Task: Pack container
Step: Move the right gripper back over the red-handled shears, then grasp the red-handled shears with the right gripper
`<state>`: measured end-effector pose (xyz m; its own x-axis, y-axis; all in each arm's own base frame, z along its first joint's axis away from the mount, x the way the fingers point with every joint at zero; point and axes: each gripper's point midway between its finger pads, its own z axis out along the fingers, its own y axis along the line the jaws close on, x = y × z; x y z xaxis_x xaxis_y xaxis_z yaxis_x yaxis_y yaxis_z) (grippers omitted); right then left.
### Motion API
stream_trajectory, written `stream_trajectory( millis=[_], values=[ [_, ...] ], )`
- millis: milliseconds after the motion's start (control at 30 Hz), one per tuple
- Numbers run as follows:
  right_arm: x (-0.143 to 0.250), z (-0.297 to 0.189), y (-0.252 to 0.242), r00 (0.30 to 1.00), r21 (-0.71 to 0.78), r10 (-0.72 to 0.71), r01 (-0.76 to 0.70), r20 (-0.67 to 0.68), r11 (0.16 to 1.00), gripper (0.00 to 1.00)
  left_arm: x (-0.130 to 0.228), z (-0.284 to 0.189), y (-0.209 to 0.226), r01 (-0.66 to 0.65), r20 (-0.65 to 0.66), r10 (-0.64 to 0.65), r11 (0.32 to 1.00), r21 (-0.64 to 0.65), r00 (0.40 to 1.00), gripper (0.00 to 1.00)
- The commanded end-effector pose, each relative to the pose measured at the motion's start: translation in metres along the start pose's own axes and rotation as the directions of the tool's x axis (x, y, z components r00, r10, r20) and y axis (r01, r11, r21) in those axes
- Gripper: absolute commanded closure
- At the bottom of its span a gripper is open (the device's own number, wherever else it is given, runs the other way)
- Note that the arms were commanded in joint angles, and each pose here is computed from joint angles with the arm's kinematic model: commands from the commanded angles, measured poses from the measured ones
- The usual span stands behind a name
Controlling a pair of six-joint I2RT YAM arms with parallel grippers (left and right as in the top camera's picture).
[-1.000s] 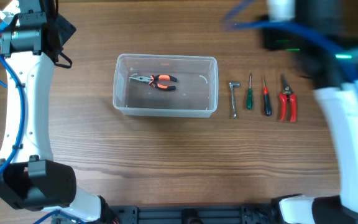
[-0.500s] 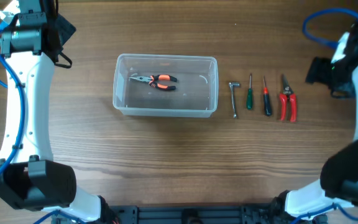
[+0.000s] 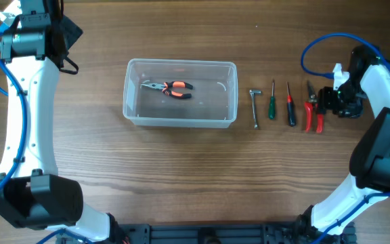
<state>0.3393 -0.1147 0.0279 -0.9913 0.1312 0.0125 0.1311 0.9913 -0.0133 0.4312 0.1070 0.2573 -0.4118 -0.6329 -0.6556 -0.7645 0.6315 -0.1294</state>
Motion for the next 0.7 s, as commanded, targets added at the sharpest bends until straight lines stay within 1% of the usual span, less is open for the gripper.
stream_trajectory(
  millis=[0,233,367,500,667],
  values=[
    [0.000,0.002,0.019,1.000,-0.095,-0.028,0.029,0.010,0.995,0.36,-0.008,-0.010,0.003,-0.004,0.027,0.003,1.000,0.005,1.000,0.00],
    [0.004,0.000,0.040,0.999,-0.178,-0.039,0.037,-0.006,0.983,0.38,-0.008,-0.010,0.003,-0.004,0.027,0.003,1.000,0.005,1.000,0.00],
    [0.003,0.000,0.054,0.997,-0.172,-0.081,0.079,-0.005,0.982,0.38,-0.008,-0.010,0.003,-0.004,0.027,0.003,1.000,0.005,1.000,0.00],
    [-0.003,0.001,0.057,0.994,-0.138,-0.105,0.105,0.012,0.985,0.38,-0.008,-0.010,0.003,-0.004,0.027,0.003,1.000,0.005,1.000,0.00],
    [-0.008,0.003,0.054,0.995,-0.124,-0.092,0.095,0.031,0.988,0.41,-0.008,-0.010,0.003,-0.004,0.027,0.003,1.000,0.005,1.000,0.00]
  ],
)
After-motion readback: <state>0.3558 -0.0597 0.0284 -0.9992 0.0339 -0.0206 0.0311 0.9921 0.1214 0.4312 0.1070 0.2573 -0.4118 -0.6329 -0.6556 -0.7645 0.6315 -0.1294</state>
